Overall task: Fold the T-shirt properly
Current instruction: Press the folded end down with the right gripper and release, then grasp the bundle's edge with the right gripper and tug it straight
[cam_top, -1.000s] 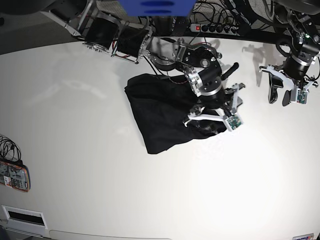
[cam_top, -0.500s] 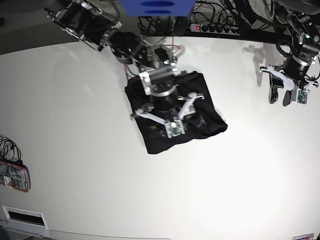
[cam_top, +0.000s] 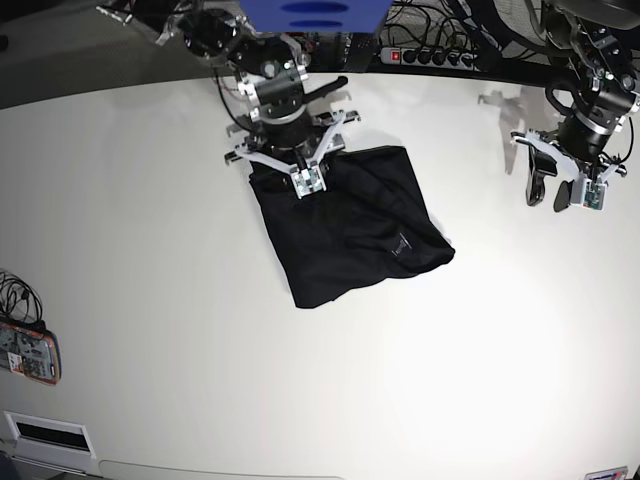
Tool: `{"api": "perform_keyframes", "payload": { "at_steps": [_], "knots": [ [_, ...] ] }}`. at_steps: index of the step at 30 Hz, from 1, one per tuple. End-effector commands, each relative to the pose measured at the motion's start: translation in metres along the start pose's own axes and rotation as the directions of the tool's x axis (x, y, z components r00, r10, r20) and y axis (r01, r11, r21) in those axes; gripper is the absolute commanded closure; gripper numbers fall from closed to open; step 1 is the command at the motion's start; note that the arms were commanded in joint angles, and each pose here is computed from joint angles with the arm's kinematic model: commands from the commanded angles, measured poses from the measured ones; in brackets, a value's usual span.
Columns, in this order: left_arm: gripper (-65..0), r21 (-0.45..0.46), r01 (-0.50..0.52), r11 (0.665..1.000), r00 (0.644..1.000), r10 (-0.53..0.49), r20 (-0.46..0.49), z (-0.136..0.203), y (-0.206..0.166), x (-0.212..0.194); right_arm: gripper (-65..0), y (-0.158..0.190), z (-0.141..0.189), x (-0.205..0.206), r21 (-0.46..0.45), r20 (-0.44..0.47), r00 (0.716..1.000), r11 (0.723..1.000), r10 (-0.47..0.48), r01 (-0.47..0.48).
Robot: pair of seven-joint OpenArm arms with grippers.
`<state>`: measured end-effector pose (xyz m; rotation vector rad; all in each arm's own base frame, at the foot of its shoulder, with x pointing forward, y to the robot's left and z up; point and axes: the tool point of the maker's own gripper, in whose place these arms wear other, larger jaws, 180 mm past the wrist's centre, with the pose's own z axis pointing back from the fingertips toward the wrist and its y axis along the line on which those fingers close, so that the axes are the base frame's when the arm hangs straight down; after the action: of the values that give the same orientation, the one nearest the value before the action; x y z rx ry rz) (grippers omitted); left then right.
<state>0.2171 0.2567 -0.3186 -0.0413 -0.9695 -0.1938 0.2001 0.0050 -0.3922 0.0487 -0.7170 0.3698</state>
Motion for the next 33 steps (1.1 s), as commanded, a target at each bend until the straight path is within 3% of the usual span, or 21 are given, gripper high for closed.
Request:
{"api": "perform_keyframes", "payload": {
  "at_steps": [1, 9, 15, 23, 33],
  "knots": [
    [-26.5, 0.001, 0.012, 1.000, 0.999, -0.012, 0.045, 0.002, 0.002, 0.012, -31.2, -0.004, 0.002, 0.018, -0.011, 0.066, 0.998, 1.000, -0.003, 0.004],
    [-26.5, 0.001, 0.011, 1.000, 0.999, -0.011, 0.044, 0.002, 0.002, 0.012, -31.2, -0.005, 0.002, 0.020, -0.014, 0.066, 0.998, 1.000, -0.003, 0.004],
    [-26.5, 0.002, 0.010, 1.000, 0.999, -0.010, 0.041, 0.003, 0.003, 0.011, -31.2, -0.016, -0.009, 0.048, -0.043, 0.125, 0.992, 0.999, 0.028, -0.023],
    [-26.5, 0.002, 0.010, 1.000, 0.999, -0.010, 0.043, 0.003, 0.003, 0.012, -31.2, -0.020, -0.020, 0.035, -0.067, 0.081, 0.995, 0.997, 0.052, -0.047],
    [-26.5, 0.001, 0.010, 1.000, 0.999, -0.010, 0.040, 0.003, 0.002, 0.010, -30.2, 0.004, -0.027, 0.002, -0.022, 0.007, 0.990, 0.990, 0.140, -0.140]
  ]
}}
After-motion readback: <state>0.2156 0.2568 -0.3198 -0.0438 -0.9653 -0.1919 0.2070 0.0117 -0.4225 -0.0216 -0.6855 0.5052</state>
